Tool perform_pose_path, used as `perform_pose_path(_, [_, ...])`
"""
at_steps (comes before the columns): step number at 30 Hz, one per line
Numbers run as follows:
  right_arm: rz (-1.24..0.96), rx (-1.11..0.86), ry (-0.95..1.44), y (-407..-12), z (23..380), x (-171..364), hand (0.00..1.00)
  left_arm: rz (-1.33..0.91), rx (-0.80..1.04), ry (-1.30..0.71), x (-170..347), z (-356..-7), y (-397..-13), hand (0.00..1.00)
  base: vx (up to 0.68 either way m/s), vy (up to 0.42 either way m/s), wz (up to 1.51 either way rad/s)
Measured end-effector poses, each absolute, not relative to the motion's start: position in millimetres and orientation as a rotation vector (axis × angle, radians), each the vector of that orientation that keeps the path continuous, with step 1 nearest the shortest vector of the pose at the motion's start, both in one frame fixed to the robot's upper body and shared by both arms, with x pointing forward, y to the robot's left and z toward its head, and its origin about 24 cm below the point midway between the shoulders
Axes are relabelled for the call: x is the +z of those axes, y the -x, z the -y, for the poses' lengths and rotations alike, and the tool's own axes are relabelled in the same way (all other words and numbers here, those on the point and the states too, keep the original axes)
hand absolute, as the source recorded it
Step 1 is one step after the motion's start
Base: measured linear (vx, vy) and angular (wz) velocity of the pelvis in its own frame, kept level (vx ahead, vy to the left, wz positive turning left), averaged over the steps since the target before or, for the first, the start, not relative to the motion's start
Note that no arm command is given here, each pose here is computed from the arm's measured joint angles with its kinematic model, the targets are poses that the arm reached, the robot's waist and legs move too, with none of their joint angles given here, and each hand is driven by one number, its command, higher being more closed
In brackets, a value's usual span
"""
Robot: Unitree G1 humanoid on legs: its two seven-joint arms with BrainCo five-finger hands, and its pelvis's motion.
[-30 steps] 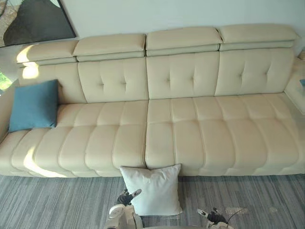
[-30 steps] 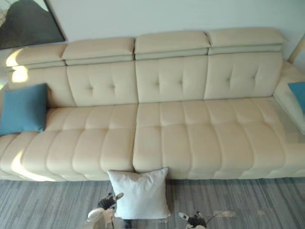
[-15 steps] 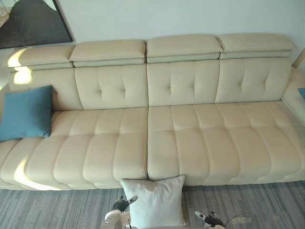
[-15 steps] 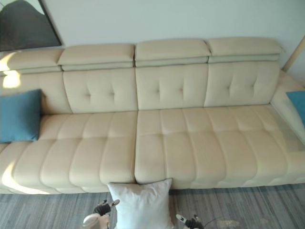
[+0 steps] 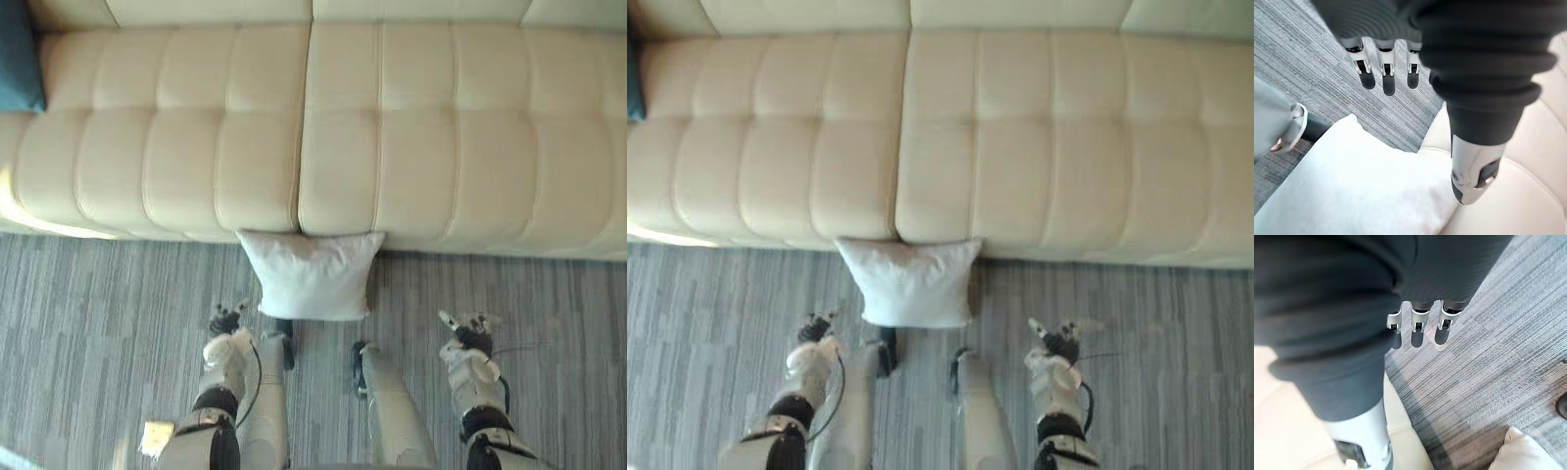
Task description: Pick up cushions and gather them together orderly.
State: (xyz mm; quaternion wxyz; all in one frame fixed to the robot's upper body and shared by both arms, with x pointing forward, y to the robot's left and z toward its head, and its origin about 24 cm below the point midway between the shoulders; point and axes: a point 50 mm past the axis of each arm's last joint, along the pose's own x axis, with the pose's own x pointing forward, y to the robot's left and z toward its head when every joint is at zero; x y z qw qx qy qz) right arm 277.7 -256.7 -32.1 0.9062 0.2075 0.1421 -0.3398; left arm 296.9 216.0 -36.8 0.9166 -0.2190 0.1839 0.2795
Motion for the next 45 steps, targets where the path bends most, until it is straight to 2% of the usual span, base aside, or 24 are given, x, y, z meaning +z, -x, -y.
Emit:
perform_pose_path(6, [-0.087, -0.669, -0.466, -328.6, 267.3, 34.9, 0.00, -0.181, 0.582, 0.432, 26.3, -245.6, -338.7, 0.00, -0.14, 0.021, 0.12])
perform_pose_path(11, [0.110, -0.604, -0.478, -364.9, 269.5, 107.6, 0.00, -0.008, 0.498, 0.372, 91.5, -246.0, -372.2, 0.00, -0.06, 0.020, 0.16])
perform_pose_path(15, [0.254, -0.540, -0.469, -383.7, 264.7, 165.7, 0.00, 0.137, 0.381, 0.295, 148.2, -224.1, -394.1, 0.00, -0.06, 0.013, 0.20])
perform_pose_path(21, [0.429, -0.362, -0.426, -400.0, 224.4, 239.8, 0.00, 0.313, 0.209, 0.149, 215.6, -178.6, -408.4, 0.00, -0.03, 0.034, 0.10])
perform_pose_path(24, [0.458, -0.287, -0.419, -404.2, 197.7, 254.6, 0.00, 0.377, 0.160, 0.118, 236.1, -161.6, -408.0, 0.00, 0.01, 0.039, 0.13])
perform_pose_path(27, [0.474, -0.267, -0.465, -403.7, 188.6, 259.5, 0.00, 0.406, 0.149, 0.090, 243.4, -150.7, -406.5, 0.00, 0.01, 0.028, 0.08])
perform_pose_path(28, [0.474, -0.264, -0.466, -403.7, 187.1, 259.4, 1.00, 0.411, 0.151, 0.087, 244.2, -149.4, -406.1, 1.00, 0.01, 0.032, 0.03])
perform_pose_path(37, [0.491, -0.233, -0.498, -399.5, 174.3, 251.4, 1.00, 0.451, 0.182, 0.155, 245.6, -138.8, -397.8, 1.00, -0.01, 0.004, 0.01])
perform_pose_path(45, [0.437, -0.201, -0.528, -384.4, 162.6, 207.5, 1.00, 0.379, 0.208, 0.227, 201.2, -138.3, -385.3, 1.00, 0.01, -0.026, -0.07])
